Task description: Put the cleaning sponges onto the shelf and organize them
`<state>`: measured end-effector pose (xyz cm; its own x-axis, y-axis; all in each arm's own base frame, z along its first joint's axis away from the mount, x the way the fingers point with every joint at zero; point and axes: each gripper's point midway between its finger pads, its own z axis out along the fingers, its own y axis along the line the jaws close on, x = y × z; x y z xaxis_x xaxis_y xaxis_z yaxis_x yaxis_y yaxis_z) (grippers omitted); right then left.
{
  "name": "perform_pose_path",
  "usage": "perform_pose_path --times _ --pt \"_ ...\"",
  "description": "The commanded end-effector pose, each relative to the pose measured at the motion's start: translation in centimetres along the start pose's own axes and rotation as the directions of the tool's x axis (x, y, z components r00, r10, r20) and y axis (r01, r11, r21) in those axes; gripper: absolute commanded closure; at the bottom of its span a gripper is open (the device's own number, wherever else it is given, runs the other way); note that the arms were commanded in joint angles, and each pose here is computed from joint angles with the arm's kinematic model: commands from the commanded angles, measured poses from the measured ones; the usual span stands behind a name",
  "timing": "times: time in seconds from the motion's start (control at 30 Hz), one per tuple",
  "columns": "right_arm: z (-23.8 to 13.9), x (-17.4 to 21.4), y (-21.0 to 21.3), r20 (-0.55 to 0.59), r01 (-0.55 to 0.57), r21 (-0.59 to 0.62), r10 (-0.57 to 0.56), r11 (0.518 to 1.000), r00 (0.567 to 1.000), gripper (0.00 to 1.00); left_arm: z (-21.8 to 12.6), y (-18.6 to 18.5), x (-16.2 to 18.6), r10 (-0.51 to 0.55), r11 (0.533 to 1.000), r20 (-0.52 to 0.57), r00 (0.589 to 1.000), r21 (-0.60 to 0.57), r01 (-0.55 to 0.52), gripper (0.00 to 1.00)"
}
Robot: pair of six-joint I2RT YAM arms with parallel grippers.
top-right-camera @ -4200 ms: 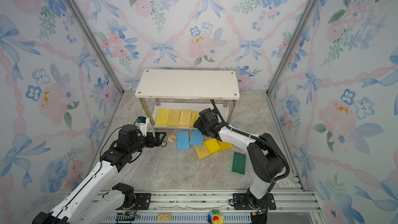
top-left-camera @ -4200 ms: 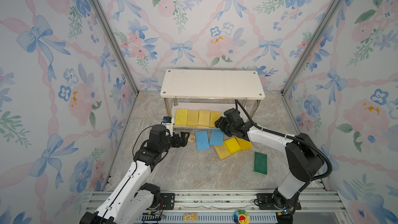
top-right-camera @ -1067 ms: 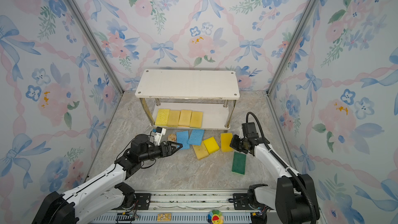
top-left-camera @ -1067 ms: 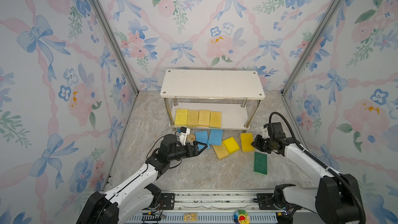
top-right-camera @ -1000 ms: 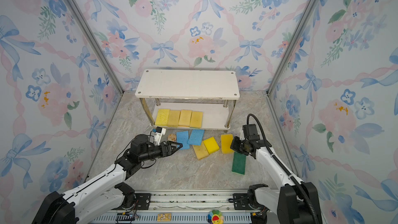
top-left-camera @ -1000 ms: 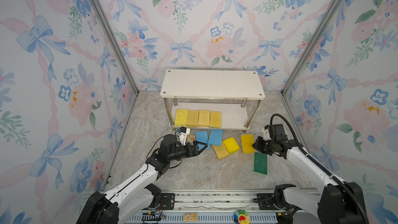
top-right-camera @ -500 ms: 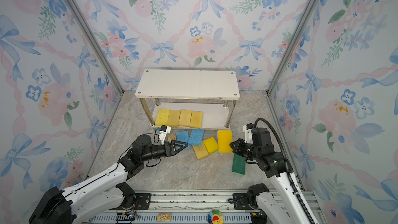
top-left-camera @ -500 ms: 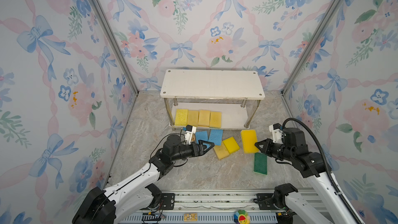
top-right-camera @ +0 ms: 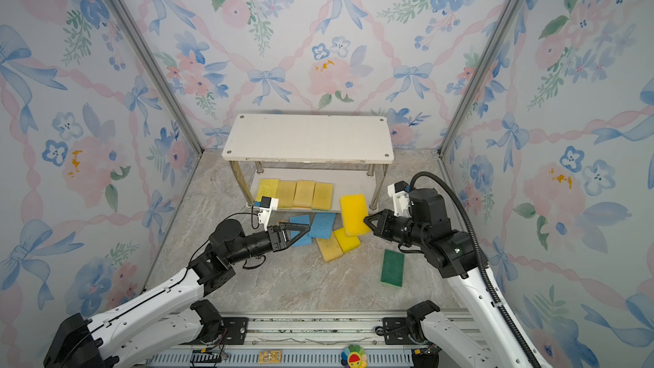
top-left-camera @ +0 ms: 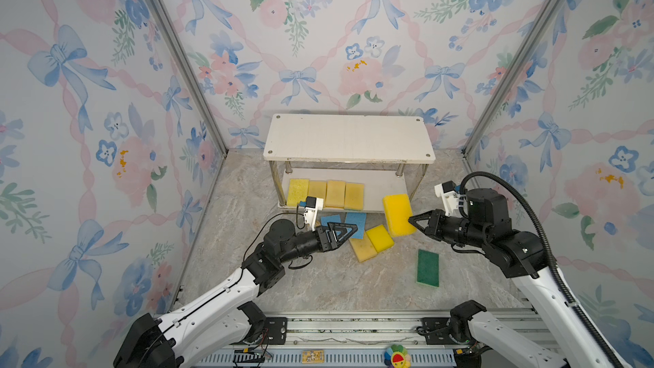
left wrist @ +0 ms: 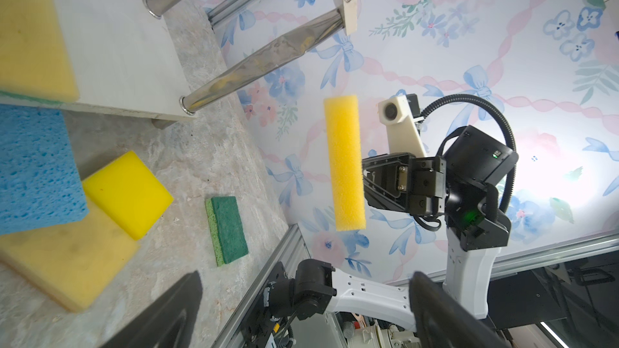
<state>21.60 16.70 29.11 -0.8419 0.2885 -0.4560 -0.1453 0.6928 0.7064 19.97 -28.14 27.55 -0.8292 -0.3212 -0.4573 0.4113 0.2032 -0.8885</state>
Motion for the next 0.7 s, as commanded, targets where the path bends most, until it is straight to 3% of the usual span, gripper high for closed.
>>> perform_pose_path --times 0.0,0.43,0.67 --pt "0.1 -0.3 2.2 -0.019 0.021 -0.079 -0.022 0.997 1.0 0.91 0.9 -2.3 -1.3 0.029 0.999 0.046 0.998 0.044 -0.031 0.02" --pt "2.5 2.1 3.5 -0.103 0.039 -0.142 -0.054 0.989 0.993 0.91 4.9 -2.4 -0.8 0.069 0.997 -0.011 0.998 0.026 -0.069 0.02" --pt "2.9 3.4 3.9 -0.122 0.067 -0.142 -0.085 0.988 0.989 0.91 5.8 -2.8 -1.2 0.075 0.997 -0.013 0.997 0.033 -0.075 0.18"
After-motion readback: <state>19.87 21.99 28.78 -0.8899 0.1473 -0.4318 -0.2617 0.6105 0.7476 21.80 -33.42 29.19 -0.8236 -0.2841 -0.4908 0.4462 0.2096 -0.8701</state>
